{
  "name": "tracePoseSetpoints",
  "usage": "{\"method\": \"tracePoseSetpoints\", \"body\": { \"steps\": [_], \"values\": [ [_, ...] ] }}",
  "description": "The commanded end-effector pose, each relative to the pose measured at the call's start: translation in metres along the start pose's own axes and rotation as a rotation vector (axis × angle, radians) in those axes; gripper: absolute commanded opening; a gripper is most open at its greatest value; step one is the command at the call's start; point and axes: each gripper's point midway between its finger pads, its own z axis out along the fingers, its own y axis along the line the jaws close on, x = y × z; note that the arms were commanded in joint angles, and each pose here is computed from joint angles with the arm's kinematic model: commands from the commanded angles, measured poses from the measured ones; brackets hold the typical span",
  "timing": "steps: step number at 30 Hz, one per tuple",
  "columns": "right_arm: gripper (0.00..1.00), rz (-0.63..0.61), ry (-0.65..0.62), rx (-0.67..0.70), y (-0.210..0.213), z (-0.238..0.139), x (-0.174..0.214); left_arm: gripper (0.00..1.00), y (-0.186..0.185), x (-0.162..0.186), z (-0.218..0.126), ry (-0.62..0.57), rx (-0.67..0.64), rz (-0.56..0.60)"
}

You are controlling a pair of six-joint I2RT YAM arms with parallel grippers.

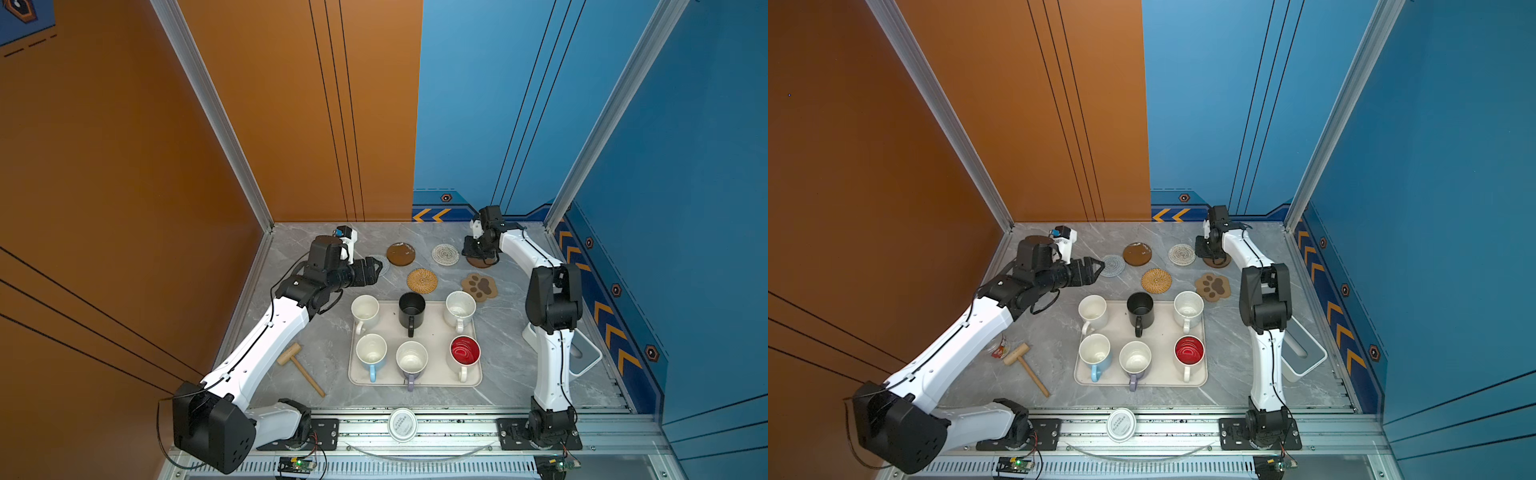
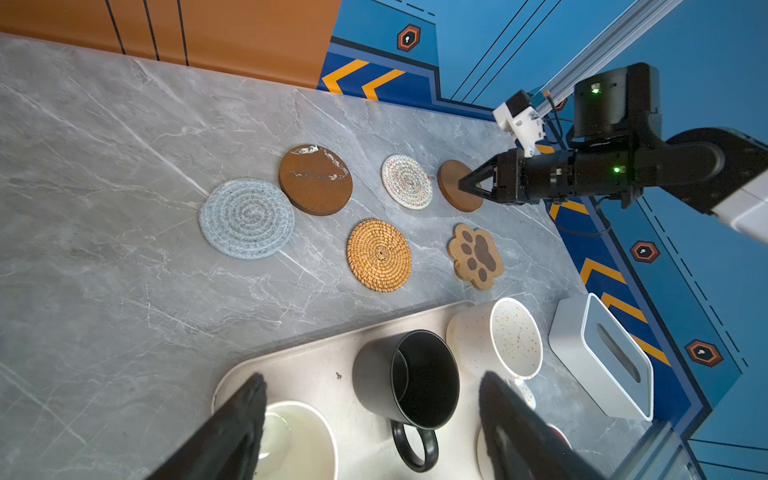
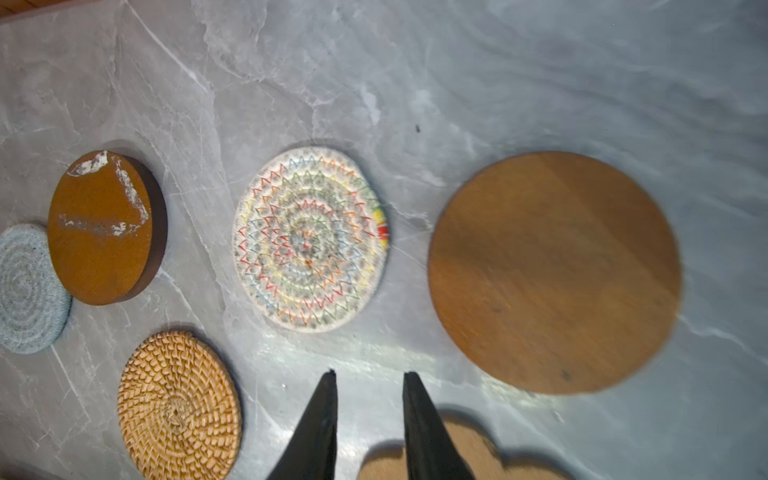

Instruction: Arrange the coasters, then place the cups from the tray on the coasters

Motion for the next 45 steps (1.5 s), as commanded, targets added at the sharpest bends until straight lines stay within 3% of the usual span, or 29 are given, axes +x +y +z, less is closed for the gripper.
{"method": "tracePoseSetpoints", "body": {
  "steps": [1, 13, 20, 26, 45],
  "values": [
    [0.26, 0.003, 0.033, -0.039, 0.018, 0.014, -0.002, 0.79, -0.011, -0.011, -0.002, -0.026, 0.026, 0.018],
    [0.25, 0.025, 0.060, -0.092, 0.033, 0.057, -0.009, 0.79, -0.007, -0.007, 0.007, -0.007, 0.018, 0.018],
    [0.10, -0.014, 0.183, -0.050, 0.033, 0.071, 0.029, 0.79, -0.005, -0.004, 0.007, -0.007, 0.017, 0.018],
    [0.01, -0.018, 0.251, -0.005, 0.025, 0.067, 0.057, 0.79, -0.006, -0.002, 0.006, -0.009, 0.024, 0.018],
    [0.00, -0.053, 0.353, 0.089, 0.019, 0.029, 0.109, 0.80, -0.006, 0.002, -0.004, -0.041, 0.048, 0.015]
  ]
}}
